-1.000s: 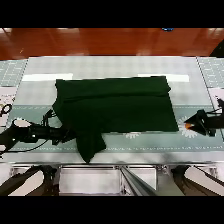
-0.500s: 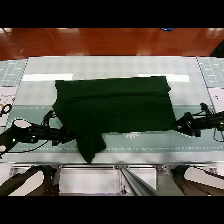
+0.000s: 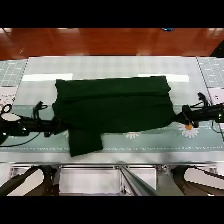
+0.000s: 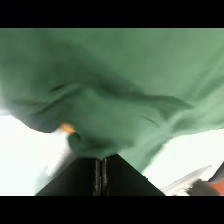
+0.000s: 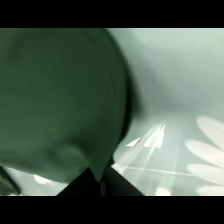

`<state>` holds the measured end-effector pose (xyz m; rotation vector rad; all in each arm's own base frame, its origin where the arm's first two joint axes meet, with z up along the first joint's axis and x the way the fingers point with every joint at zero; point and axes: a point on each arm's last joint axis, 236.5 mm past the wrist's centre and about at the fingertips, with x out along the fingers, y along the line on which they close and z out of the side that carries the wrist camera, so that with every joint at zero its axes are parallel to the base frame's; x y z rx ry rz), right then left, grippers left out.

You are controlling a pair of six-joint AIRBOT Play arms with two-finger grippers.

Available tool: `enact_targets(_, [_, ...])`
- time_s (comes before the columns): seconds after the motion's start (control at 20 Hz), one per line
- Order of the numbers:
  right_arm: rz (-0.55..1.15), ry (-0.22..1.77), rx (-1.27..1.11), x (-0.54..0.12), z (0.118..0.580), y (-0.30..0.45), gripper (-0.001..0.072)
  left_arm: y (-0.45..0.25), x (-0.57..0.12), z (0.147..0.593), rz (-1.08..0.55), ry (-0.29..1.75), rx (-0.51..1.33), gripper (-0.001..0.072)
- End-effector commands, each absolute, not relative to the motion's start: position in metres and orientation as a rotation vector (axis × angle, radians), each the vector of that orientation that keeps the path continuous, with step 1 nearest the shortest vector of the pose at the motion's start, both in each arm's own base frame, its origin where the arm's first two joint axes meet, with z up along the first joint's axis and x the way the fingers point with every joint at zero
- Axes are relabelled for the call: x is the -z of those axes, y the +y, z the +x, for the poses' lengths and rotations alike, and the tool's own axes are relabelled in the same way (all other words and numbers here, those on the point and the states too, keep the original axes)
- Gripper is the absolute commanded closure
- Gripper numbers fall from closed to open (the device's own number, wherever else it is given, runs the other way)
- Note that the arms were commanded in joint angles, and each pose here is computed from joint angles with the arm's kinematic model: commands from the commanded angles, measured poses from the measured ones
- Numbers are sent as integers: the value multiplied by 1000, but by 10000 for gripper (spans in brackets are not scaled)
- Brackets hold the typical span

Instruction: Fold the shirts.

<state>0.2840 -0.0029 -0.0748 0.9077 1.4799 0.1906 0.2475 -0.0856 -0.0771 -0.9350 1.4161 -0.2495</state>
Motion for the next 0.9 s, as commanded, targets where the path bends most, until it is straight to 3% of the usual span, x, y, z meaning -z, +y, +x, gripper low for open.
enact_targets(0.0, [971, 1293, -338, 26, 330, 14, 690, -67, 38, 293, -972, 1280, 281, 688])
enact_targets(0.25, [829, 1176, -280, 25, 406, 12, 690, -60, 24, 367, -964, 1226, 324, 688])
enact_targets(0.5, [793, 1161, -274, 39, 471, 10, 690, -57, 31, 443, -935, 1224, 363, 688])
enact_targets(0.85, [795, 1134, -284, 50, 534, 3, 690, -62, 44, 492, -960, 1259, 390, 688])
